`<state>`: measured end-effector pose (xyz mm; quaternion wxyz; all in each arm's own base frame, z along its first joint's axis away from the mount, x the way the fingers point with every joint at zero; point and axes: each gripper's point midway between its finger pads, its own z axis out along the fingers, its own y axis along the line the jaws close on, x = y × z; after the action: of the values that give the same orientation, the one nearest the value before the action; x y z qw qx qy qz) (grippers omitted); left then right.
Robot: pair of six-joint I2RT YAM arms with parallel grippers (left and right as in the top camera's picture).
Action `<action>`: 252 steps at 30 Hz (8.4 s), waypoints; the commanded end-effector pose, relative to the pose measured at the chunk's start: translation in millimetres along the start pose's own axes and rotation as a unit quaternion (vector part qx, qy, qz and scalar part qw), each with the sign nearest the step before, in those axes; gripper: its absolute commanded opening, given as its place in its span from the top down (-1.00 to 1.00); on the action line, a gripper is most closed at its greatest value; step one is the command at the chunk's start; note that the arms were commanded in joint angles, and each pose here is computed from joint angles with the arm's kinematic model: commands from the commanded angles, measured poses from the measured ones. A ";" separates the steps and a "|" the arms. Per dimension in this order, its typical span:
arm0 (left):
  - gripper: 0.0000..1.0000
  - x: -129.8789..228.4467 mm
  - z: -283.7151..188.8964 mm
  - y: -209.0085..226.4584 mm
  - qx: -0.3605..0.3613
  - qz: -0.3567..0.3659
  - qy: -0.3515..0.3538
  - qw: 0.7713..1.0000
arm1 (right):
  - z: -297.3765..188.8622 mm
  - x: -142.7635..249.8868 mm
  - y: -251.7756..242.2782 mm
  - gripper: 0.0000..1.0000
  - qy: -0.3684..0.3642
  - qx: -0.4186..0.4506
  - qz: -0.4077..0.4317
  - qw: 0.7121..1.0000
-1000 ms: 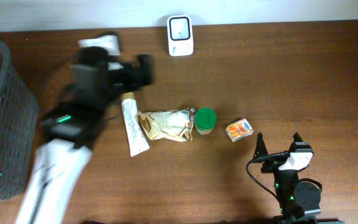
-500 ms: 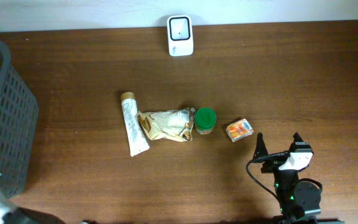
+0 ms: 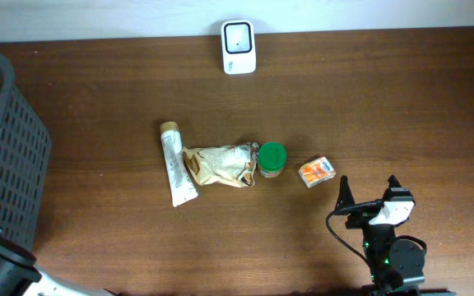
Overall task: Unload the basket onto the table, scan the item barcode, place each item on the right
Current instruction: 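Grasp the mint-green wipes pack and place it front-left on the table, then reach the right gripper to the orange Kleenex pack and grasp it, then lift the Kleenex pack with the right gripper and hold it over the scanner, then move the Kleenex pack right and release it on the table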
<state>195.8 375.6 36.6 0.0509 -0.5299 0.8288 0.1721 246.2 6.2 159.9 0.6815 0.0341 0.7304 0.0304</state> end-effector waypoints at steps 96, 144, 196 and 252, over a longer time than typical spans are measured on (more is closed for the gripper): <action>-0.98 244.3 -389.1 -199.6 0.431 0.506 -0.193 0.722 | 21.1 -75.8 115.1 -0.66 0.433 -0.249 0.087 0.862; -0.98 244.7 -388.6 -199.2 0.431 0.506 -0.192 0.722 | 113.1 135.3 55.9 0.92 0.663 0.038 0.125 0.737; -0.98 244.7 -388.6 -199.2 0.431 0.506 -0.192 0.722 | 426.5 37.3 208.4 0.91 0.200 -0.027 -0.506 0.839; -0.99 244.6 -388.5 -199.1 0.430 0.506 -0.192 0.722 | 111.1 76.3 169.6 -0.57 0.689 -0.002 -0.071 0.721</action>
<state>307.1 -41.6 286.3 0.3324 0.0816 0.9338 -0.1043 348.2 191.8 92.9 -0.0242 -0.0676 0.9970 0.0291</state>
